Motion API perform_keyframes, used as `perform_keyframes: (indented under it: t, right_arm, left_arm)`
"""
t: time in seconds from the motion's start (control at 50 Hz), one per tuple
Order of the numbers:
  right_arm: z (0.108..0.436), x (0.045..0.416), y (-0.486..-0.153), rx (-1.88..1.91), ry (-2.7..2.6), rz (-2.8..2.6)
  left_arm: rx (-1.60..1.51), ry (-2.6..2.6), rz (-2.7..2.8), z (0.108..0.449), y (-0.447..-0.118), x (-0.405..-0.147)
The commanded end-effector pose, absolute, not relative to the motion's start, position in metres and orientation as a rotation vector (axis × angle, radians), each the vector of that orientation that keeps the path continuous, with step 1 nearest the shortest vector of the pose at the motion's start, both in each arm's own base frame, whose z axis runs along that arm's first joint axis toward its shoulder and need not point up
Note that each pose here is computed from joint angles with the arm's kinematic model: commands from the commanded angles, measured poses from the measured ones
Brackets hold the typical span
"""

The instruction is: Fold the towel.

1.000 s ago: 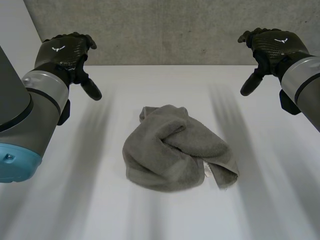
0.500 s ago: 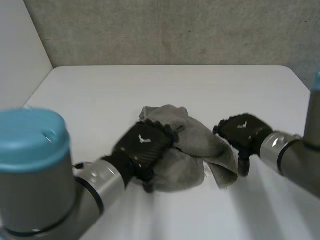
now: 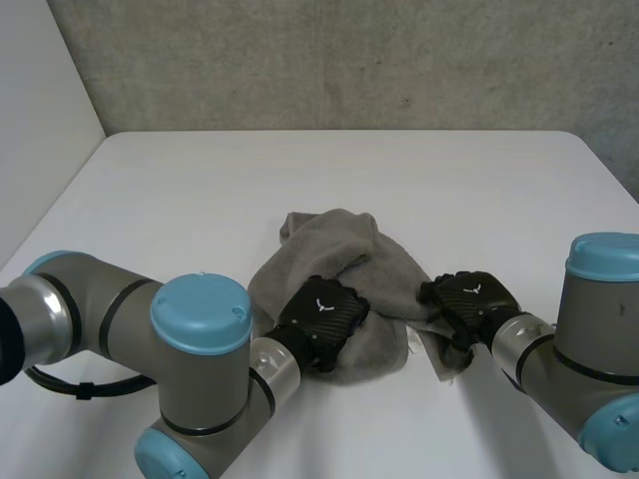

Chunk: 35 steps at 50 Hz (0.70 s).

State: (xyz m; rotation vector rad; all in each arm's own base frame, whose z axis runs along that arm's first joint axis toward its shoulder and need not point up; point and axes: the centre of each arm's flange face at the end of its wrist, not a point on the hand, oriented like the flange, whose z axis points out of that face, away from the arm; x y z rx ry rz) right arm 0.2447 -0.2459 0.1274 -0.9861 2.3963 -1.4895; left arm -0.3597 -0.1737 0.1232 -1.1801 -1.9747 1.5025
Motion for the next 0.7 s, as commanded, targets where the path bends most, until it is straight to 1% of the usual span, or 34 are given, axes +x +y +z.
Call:
perform_keyframes:
  t: [0.02, 0.08, 0.1, 0.12, 0.14, 0.16, 0.2, 0.22, 0.26, 0.28, 0.3, 0.32, 0.34, 0.36, 0.38, 0.4, 0.46, 0.54, 0.58, 0.6, 0.64, 0.66, 0.68, 0.7]
  right_arm:
    - [0.134, 0.247, -0.255, -0.982, 2.347, -1.576]
    - [0.145, 0.248, -0.255, -0.997, 2.323, -1.610]
    - [0.154, 0.248, -0.254, -1.003, 2.307, -1.629]
    - [0.154, 0.248, -0.254, -1.003, 2.306, -1.629]
    - [0.166, 0.248, -0.252, -1.003, 2.288, -1.648]
    - [0.166, 0.248, -0.252, -1.003, 2.287, -1.648]
    - [0.197, 0.246, -0.249, -1.009, 2.240, -1.660]
    - [0.197, 0.246, -0.249, -1.009, 2.240, -1.660]
    - [0.225, 0.238, -0.252, -1.002, 2.215, -1.640]
    - [0.225, 0.238, -0.252, -1.002, 2.215, -1.640]
    - [0.237, 0.233, -0.255, -0.997, 2.208, -1.630]
    - [0.248, 0.229, -0.258, -1.005, 2.200, -1.621]
    - [0.248, 0.229, -0.258, -1.005, 2.200, -1.620]
    - [0.257, 0.226, -0.259, -1.021, 2.191, -1.611]
    - [0.257, 0.226, -0.259, -1.022, 2.191, -1.611]
    - [0.264, 0.223, -0.261, -1.046, 2.192, -1.609]
    - [0.270, 0.222, -0.262, -1.139, 2.192, -1.595]
    - [0.266, 0.224, -0.262, -1.259, 2.201, -1.572]
    - [0.251, 0.231, -0.270, -1.368, 2.189, -1.530]
    - [0.251, 0.231, -0.270, -1.368, 2.189, -1.530]
    - [0.241, 0.242, -0.278, -1.422, 2.163, -1.511]
    - [0.241, 0.242, -0.278, -1.422, 2.163, -1.511]
    - [0.242, 0.251, -0.283, -1.438, 2.138, -1.539]
    - [0.242, 0.251, -0.283, -1.438, 2.137, -1.540]
  left_arm:
    - [-1.313, -1.956, 1.559, 0.119, -0.177, -0.359]
    - [-1.326, -1.948, 1.601, 0.130, -0.180, -0.355]
    - [-1.308, -1.930, 1.644, 0.144, -0.181, -0.353]
    - [-1.308, -1.930, 1.645, 0.144, -0.181, -0.353]
    - [-1.276, -1.910, 1.698, 0.161, -0.184, -0.350]
    - [-1.276, -1.910, 1.698, 0.162, -0.184, -0.350]
    - [-1.206, -1.889, 1.799, 0.192, -0.193, -0.339]
    - [-1.205, -1.889, 1.800, 0.192, -0.193, -0.339]
    - [-1.142, -1.867, 1.893, 0.220, -0.202, -0.325]
    - [-1.142, -1.867, 1.893, 0.220, -0.202, -0.325]
    - [-1.108, -1.838, 1.953, 0.238, -0.204, -0.319]
    - [-1.108, -1.837, 1.953, 0.239, -0.204, -0.319]
    - [-1.077, -1.813, 2.003, 0.255, -0.206, -0.312]
    - [-1.044, -1.802, 2.043, 0.267, -0.209, -0.305]
    - [-1.044, -1.802, 2.044, 0.267, -0.209, -0.305]
    - [-1.011, -1.809, 2.064, 0.273, -0.214, -0.299]
    - [-0.947, -1.834, 2.060, 0.275, -0.224, -0.289]
    - [-0.891, -1.881, 2.001, 0.267, -0.232, -0.281]
    - [-0.859, -1.919, 1.920, 0.254, -0.240, -0.277]
    - [-0.859, -1.920, 1.919, 0.254, -0.240, -0.277]
    - [-0.858, -1.976, 1.794, 0.225, -0.252, -0.280]
    - [-0.858, -1.977, 1.794, 0.225, -0.252, -0.280]
    - [-0.864, -1.991, 1.756, 0.214, -0.257, -0.283]
    - [-0.864, -1.991, 1.756, 0.214, -0.257, -0.283]
